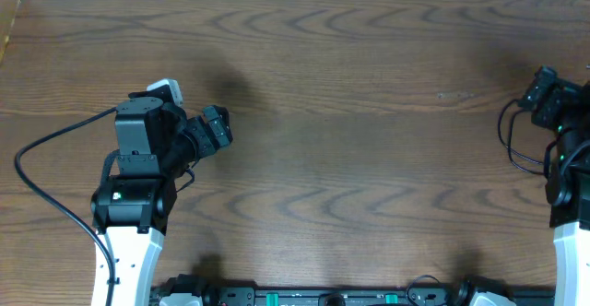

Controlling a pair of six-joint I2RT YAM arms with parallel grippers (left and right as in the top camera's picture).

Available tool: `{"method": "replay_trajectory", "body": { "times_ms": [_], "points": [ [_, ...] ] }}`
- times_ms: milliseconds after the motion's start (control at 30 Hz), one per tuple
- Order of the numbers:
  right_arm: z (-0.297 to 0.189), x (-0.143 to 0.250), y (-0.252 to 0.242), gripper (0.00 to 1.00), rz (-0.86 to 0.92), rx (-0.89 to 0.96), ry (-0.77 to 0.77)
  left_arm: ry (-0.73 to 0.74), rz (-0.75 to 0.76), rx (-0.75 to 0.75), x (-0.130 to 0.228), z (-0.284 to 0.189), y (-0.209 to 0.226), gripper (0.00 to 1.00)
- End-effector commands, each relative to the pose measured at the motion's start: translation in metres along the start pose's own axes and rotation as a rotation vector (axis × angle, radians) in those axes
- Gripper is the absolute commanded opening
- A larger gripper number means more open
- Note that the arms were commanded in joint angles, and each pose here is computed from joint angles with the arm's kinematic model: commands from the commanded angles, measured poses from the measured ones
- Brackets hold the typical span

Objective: Untangle cables
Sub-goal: 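Release the black cable at the right side and hold the right gripper there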

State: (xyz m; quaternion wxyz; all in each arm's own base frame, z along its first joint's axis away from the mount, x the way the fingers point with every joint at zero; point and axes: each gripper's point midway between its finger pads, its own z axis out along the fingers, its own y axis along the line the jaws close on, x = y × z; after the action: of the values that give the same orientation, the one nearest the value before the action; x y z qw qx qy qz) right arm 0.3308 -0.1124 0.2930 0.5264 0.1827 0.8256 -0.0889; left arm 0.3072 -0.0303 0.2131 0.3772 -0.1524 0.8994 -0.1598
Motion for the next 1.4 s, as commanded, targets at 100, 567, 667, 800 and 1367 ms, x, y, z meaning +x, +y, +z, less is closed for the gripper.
{"method": "replay_trajectory", "body": {
  "times_ms": [100,567,667,800,1367],
  "points": [
    [-0.002,0.03,-0.001,0.99,-0.013,0.008,0.124,-0.022,-0.009,-0.008,-0.006,-0.004,0.0,0.96],
    [-0.022,0.101,-0.01,0.99,-0.043,0.038,0.427,-0.022,-0.009,-0.008,-0.006,-0.004,0.0,0.96],
    [-0.026,0.109,-0.011,0.99,-0.046,0.041,0.461,-0.022,-0.009,-0.008,-0.006,-0.004,0.0,0.96],
    [-0.028,0.112,-0.012,0.99,-0.048,0.042,0.477,-0.022,-0.009,-0.008,-0.006,-0.004,0.0,0.96],
    [-0.028,0.112,-0.012,0.99,-0.047,0.043,0.477,-0.022,-0.009,-0.008,-0.006,-0.004,0.0,0.96]
  ]
}}
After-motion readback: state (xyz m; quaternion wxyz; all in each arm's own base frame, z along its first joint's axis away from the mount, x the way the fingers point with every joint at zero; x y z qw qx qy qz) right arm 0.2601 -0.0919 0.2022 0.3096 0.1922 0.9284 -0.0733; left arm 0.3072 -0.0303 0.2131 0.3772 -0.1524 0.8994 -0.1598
